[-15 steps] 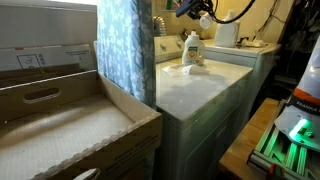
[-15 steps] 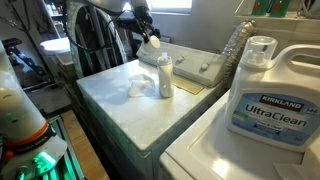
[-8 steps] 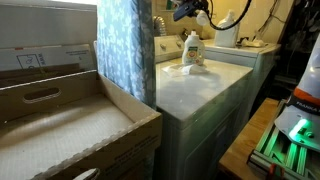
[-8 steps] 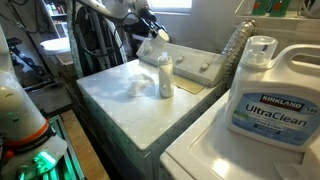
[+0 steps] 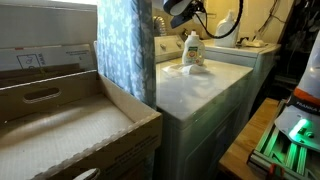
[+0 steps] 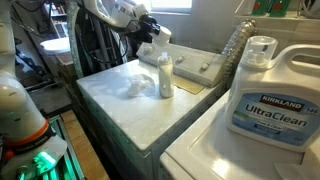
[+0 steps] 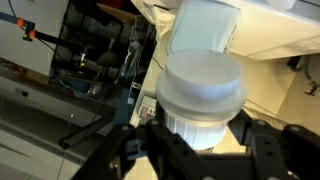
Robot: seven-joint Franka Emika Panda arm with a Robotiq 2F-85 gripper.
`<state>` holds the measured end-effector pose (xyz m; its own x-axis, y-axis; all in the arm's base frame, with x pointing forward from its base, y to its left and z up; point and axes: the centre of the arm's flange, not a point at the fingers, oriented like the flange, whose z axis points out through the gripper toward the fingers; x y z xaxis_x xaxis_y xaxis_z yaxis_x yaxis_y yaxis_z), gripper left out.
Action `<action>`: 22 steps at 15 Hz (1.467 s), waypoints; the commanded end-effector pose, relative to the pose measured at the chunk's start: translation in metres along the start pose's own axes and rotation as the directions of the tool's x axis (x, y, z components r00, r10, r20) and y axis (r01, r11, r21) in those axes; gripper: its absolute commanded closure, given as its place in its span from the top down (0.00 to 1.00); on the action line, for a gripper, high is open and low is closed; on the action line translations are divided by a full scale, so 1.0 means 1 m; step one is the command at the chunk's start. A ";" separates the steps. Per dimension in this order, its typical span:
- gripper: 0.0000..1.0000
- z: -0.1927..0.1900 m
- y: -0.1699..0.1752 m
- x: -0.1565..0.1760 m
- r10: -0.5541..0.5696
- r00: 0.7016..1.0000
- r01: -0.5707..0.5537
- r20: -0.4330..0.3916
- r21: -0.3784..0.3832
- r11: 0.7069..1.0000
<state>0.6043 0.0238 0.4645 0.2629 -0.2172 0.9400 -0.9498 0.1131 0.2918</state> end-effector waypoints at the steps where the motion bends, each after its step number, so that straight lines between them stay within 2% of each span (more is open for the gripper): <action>1: 0.63 0.000 -0.001 -0.001 0.001 1.000 -0.001 -0.005 0.000 1.000; 2: 0.63 -0.001 -0.002 -0.001 0.001 1.000 -0.001 -0.007 -0.001 1.000; 3: 0.38 -0.001 -0.002 -0.001 0.003 1.000 -0.003 -0.007 -0.001 1.000; 8: 0.38 -0.016 -0.016 -0.027 0.075 0.993 -0.071 -0.095 0.050 0.996; 12: 0.38 -0.014 -0.022 -0.048 0.143 0.977 -0.132 -0.156 0.077 0.988; 16: 0.38 -0.010 -0.025 -0.063 0.182 0.968 -0.170 -0.174 0.082 0.982; 22: 0.38 -0.001 -0.023 -0.080 0.175 0.961 -0.166 -0.213 0.060 0.984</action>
<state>0.6167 0.0454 0.3933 0.1276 -0.0305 0.9914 -0.9881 0.0830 0.1297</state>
